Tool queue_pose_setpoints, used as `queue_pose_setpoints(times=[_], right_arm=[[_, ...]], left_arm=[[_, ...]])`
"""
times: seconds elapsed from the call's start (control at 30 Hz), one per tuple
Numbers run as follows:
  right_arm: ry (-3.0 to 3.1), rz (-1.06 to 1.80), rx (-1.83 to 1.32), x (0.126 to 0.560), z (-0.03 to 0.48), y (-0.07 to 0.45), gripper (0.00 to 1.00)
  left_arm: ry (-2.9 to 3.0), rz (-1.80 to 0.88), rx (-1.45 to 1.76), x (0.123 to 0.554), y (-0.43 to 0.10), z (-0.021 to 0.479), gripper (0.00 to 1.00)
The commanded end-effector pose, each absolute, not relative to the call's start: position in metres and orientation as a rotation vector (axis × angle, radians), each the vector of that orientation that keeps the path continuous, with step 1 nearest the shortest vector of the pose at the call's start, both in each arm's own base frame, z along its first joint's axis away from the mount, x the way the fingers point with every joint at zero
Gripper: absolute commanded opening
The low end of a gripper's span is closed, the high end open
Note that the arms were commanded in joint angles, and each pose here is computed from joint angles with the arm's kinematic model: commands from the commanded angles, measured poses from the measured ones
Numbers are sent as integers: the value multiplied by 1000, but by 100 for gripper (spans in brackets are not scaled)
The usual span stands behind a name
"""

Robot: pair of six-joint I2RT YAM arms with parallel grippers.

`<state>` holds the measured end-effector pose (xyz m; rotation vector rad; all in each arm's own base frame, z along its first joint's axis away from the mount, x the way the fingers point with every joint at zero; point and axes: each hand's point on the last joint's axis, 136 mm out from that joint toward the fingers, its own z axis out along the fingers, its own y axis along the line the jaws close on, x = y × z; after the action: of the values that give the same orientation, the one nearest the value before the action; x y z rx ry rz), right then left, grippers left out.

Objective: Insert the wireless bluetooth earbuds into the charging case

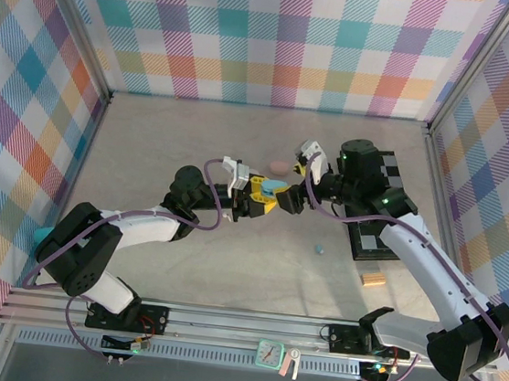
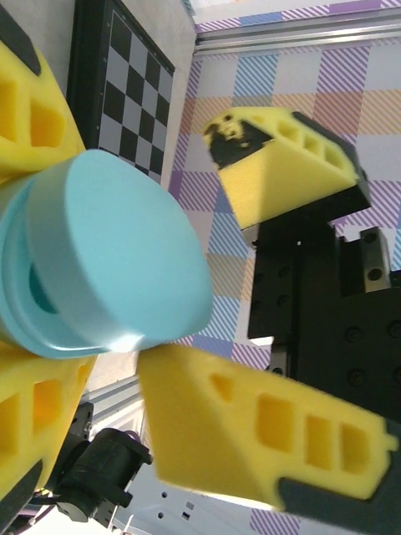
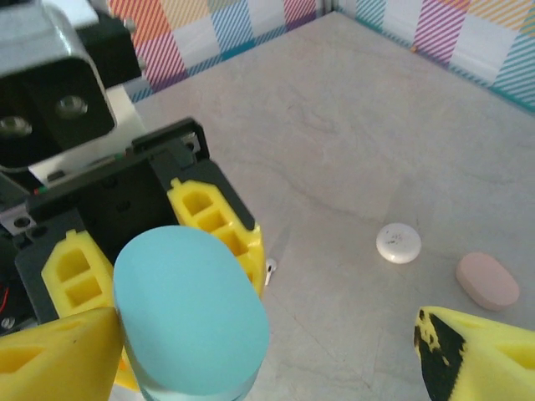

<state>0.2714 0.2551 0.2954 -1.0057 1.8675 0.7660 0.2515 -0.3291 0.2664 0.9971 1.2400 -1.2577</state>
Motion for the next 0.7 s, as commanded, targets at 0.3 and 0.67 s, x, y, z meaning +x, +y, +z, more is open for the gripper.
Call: queue_pose_setpoints(times=[0.3, 0.67], right_arm=[[1887, 692, -831, 305, 316, 243, 88], [1765, 854, -966, 268, 330, 255, 93]], left_arm=[[1116, -1283, 1090, 228, -329, 281, 27], [1157, -1242, 1043, 239, -324, 275, 27]])
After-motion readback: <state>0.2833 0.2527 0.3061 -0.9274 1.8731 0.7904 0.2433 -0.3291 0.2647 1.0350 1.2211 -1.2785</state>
